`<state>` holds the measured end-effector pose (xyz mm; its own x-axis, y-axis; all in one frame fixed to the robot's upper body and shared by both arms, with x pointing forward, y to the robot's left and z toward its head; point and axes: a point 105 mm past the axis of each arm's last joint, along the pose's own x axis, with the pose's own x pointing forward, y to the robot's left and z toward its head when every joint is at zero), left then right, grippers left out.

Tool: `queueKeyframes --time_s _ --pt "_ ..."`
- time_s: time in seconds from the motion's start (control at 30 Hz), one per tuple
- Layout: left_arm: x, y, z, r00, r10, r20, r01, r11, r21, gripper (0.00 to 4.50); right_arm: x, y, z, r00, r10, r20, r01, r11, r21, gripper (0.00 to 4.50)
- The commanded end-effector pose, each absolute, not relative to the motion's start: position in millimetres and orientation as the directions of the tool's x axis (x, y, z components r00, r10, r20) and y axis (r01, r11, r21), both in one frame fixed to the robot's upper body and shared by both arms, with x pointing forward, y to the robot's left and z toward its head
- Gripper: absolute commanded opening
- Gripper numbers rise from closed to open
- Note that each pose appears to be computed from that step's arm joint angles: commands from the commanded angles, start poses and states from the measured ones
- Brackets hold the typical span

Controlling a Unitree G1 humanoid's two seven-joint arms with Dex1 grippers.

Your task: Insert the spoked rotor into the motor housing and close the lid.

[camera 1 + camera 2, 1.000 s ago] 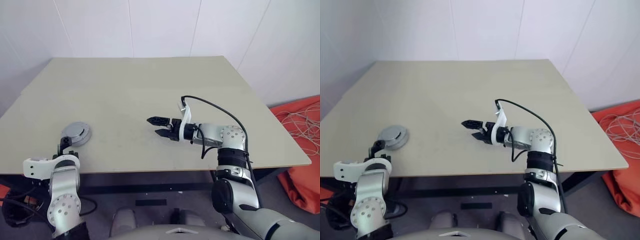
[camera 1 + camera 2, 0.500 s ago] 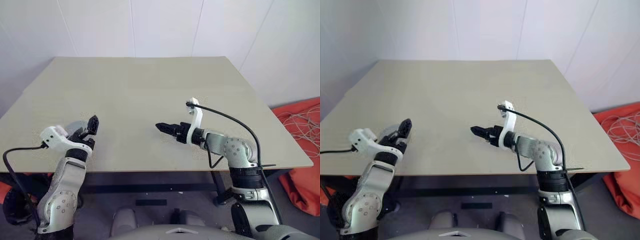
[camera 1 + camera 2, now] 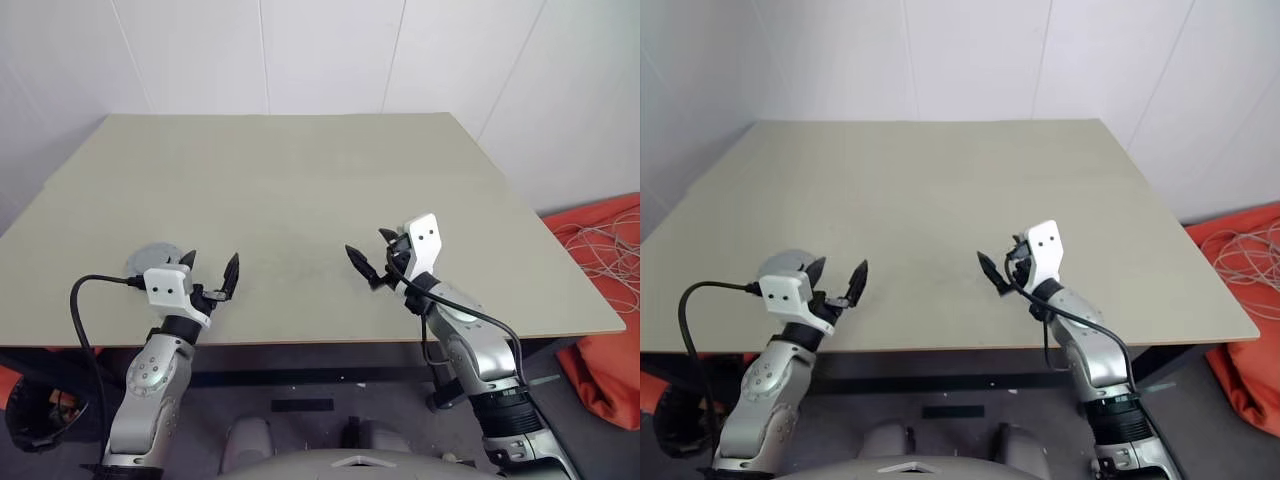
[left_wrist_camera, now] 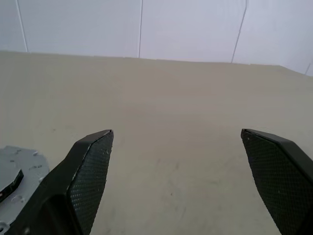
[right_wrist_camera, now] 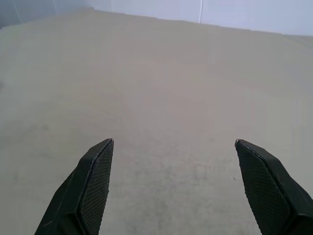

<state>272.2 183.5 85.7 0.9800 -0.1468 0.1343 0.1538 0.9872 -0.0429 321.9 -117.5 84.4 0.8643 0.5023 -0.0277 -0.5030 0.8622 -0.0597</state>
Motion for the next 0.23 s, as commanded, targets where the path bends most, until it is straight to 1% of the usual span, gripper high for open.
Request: queueKeyframes --time_s 0.03,0.13,0.23 --pt "271.9 179.7 99.3 0.963 -0.168 0.213 0.173 0.985 -0.007 4.43 321.4 -125.7 92.1 0.879 0.476 0.037 -0.469 0.875 -0.117 4.5" --pt "271.0 181.2 99.1 0.96 -0.167 0.225 0.168 0.986 0.013 4.43 320.4 -129.9 85.2 0.902 0.432 0.029 -0.429 0.9 -0.076 4.5" --pt "269.3 184.9 95.4 0.962 -0.157 0.222 0.158 0.987 0.015 4.43 319.5 -130.1 84.5 0.9 0.435 0.028 -0.432 0.899 -0.072 4.5"
